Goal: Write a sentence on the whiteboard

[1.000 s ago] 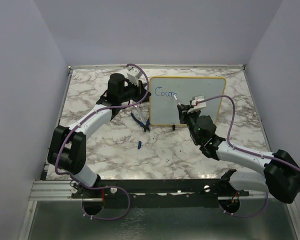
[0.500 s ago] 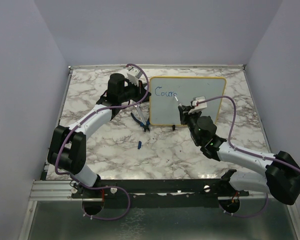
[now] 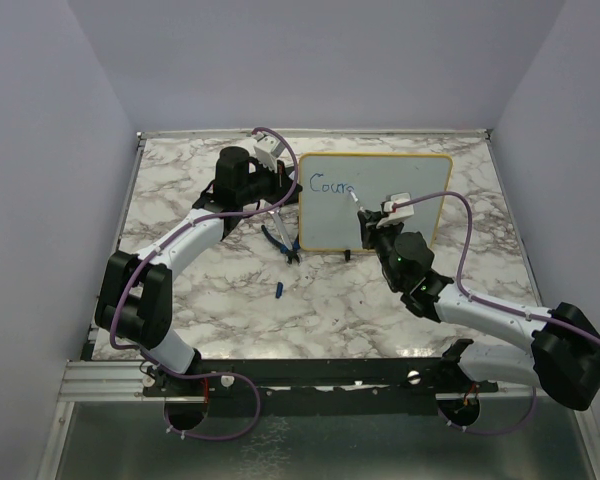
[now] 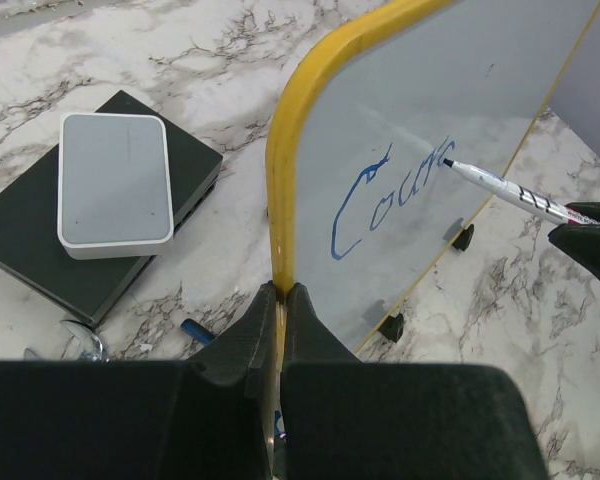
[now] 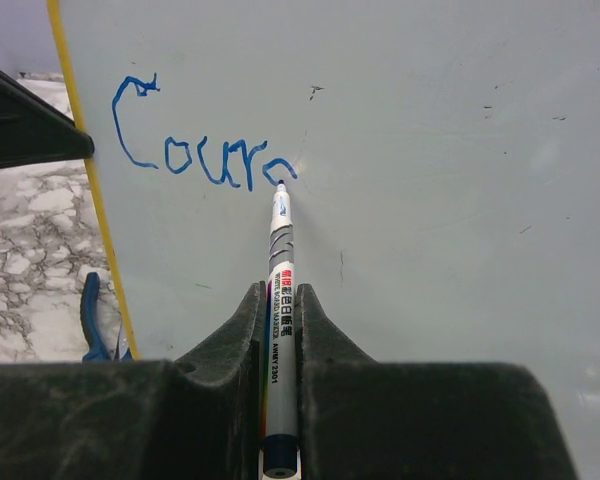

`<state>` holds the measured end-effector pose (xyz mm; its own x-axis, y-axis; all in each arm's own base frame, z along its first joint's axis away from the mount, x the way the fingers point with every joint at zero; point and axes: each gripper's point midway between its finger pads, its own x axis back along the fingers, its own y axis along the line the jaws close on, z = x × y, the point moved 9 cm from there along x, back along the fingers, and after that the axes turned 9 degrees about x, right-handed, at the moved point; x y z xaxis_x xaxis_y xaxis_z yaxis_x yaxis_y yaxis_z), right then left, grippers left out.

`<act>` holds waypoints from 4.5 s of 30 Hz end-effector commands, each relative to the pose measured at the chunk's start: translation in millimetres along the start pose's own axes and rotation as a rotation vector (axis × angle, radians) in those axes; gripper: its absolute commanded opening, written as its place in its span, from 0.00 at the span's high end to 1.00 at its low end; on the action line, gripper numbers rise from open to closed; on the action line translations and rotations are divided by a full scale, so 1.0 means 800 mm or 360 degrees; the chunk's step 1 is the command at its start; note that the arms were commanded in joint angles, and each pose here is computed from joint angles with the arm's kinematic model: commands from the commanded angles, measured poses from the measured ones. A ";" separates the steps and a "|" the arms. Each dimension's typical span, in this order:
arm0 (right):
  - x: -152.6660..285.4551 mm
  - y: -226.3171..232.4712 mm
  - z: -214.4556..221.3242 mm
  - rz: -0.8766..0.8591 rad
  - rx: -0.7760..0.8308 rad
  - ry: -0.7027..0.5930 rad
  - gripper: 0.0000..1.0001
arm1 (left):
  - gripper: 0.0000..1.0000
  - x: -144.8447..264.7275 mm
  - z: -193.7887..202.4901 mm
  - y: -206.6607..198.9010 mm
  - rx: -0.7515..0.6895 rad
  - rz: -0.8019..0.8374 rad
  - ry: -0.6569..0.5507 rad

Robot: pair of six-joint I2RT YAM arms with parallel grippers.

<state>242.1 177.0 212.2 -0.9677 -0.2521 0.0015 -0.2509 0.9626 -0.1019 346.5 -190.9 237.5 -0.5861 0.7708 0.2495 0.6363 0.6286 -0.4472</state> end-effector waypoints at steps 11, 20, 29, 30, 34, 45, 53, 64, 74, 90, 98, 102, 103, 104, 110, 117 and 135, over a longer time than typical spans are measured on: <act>-0.007 -0.009 -0.020 0.0114 0.0003 -0.0076 0.99 | 1.00 0.004 0.002 -0.010 -0.0012 0.0038 0.0030; -0.004 -0.008 -0.006 0.0109 0.0006 -0.0014 0.99 | 1.00 0.005 0.001 -0.010 -0.0012 0.0040 0.0028; 0.004 -0.009 0.012 0.0106 -0.0001 0.0062 0.99 | 1.00 0.004 0.002 -0.010 -0.0012 0.0038 0.0030; 0.004 -0.009 0.013 0.0106 0.0000 0.0065 0.99 | 1.00 0.004 0.002 -0.010 -0.0012 0.0039 0.0031; 0.006 -0.010 0.016 0.0112 -0.0002 0.0078 0.99 | 1.00 0.004 0.002 -0.009 -0.0010 0.0038 0.0030; 0.010 -0.014 0.011 0.0121 0.0000 0.0060 0.99 | 1.00 0.005 0.001 -0.010 -0.0012 0.0037 0.0027; 0.027 -0.021 -0.011 0.0060 -0.0043 -0.0038 0.99 | 1.00 0.005 0.001 -0.010 -0.0013 0.0038 0.0026; 0.013 -0.020 -0.014 0.0134 -0.0010 -0.0065 0.99 | 1.00 0.006 0.002 -0.011 -0.0014 0.0038 0.0026; 0.006 -0.020 -0.019 0.0165 0.0003 -0.0093 0.99 | 1.00 0.005 0.002 -0.011 -0.0016 0.0041 0.0030; -0.007 -0.014 -0.020 0.0132 0.0064 -0.0091 0.99 | 1.00 0.004 0.003 -0.011 -0.0019 0.0043 0.0035; -0.004 -0.009 -0.002 0.0067 0.0064 -0.0003 0.99 | 1.00 0.004 0.003 -0.012 -0.0019 0.0045 0.0037; 0.001 -0.008 0.007 0.0040 0.0052 0.0041 0.99 | 1.00 0.004 0.003 -0.011 -0.0018 0.0044 0.0036; 0.002 -0.008 0.008 0.0042 0.0052 0.0045 0.99 | 1.00 0.004 0.003 -0.011 -0.0019 0.0044 0.0035; 0.003 -0.009 0.009 0.0049 0.0051 0.0053 0.99 | 1.00 0.004 0.002 -0.012 -0.0020 0.0045 0.0034; 0.008 -0.016 0.010 0.0129 0.0037 0.0060 0.99 | 1.00 0.004 0.003 -0.012 -0.0016 0.0044 0.0034; 0.009 -0.022 0.008 0.0187 0.0046 0.0053 0.99 | 1.00 0.005 0.002 -0.012 -0.0020 0.0044 0.0033; 0.001 -0.021 -0.004 0.0200 0.0057 0.0001 0.99 | 1.00 0.005 0.003 -0.012 -0.0023 0.0044 0.0035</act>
<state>240.7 166.0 216.1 -0.9820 -0.1884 -0.0111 -0.1856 0.9747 -0.1247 346.2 -191.2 237.7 -0.5852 0.7715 0.2495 0.6389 0.6282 -0.4439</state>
